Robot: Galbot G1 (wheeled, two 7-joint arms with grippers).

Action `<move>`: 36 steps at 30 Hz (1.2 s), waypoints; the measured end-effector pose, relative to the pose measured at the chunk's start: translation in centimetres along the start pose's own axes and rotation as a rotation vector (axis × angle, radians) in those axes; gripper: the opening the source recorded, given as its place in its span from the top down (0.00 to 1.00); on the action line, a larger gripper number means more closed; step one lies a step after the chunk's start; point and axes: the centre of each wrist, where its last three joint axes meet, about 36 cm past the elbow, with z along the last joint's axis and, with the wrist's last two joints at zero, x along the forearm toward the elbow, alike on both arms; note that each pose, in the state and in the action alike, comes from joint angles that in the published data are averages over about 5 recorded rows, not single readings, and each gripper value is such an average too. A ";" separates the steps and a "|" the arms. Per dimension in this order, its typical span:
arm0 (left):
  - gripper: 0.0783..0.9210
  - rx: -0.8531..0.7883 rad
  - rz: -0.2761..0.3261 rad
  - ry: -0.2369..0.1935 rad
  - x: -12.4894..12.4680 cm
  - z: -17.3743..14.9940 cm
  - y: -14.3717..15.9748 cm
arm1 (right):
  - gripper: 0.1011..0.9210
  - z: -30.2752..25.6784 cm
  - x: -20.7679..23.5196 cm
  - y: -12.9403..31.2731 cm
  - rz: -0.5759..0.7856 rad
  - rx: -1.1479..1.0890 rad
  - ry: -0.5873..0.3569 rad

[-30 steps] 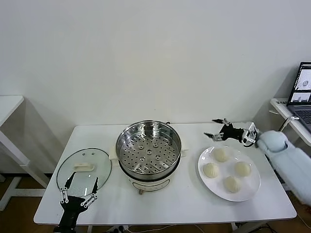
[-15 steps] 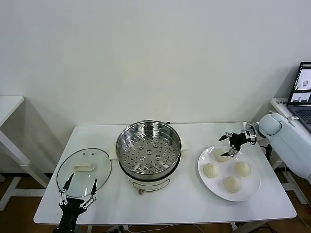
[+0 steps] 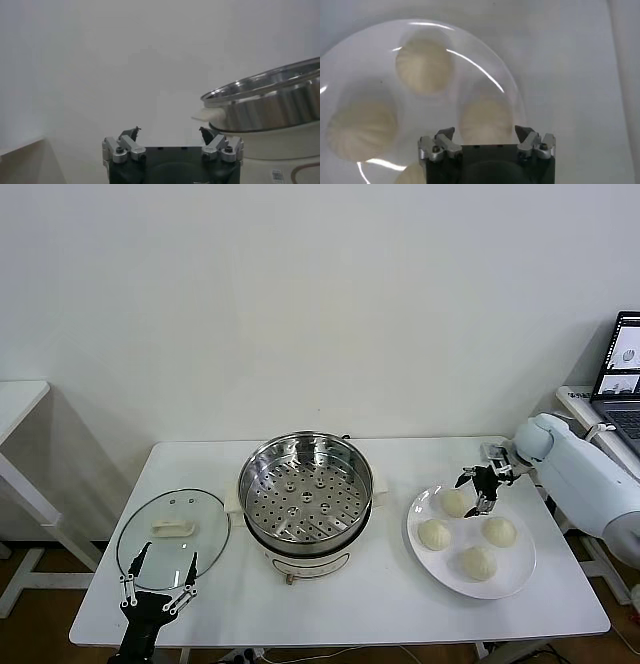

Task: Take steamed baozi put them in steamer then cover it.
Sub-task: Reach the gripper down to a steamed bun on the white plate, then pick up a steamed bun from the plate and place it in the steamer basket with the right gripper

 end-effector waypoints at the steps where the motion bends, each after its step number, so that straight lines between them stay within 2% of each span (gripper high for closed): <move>1: 0.12 0.000 -0.001 0.000 0.0 0.0 0.0 | 0.20 -0.1 -0.1 -0.1 -0.001 0.005 0.004; 5: 0.12 0.000 -0.003 -0.001 0.0 0.0 0.0 | 0.30 -0.3 -0.1 -0.2 -0.001 0.028 0.022; 8: 0.12 0.000 -0.004 -0.001 0.0 0.1 0.0 | 0.34 -0.5 0.2 -0.3 0.004 0.049 0.034; 13: 0.12 0.001 -0.005 -0.001 -0.1 0.2 0.1 | 0.35 -1.3 1.6 -0.7 0.026 0.107 0.034; 18: 0.12 0.001 -0.003 -0.004 -0.3 0.1 0.0 | 0.34 -3.9 4.9 -1.9 0.067 0.233 0.002; 23: 0.12 0.005 0.000 -0.011 -0.5 -0.2 -0.1 | 0.34 -9.4 9.4 -4.1 0.122 0.448 -0.040; 29: 0.12 0.010 0.003 -0.020 -0.6 -0.4 -0.4 | 0.34 -18.5 14.3 -6.8 0.170 0.765 -0.071; 36: 0.12 0.009 0.008 -0.030 -0.7 -0.5 -0.3 | 0.33 -29.7 16.2 -7.8 0.151 1.120 -0.086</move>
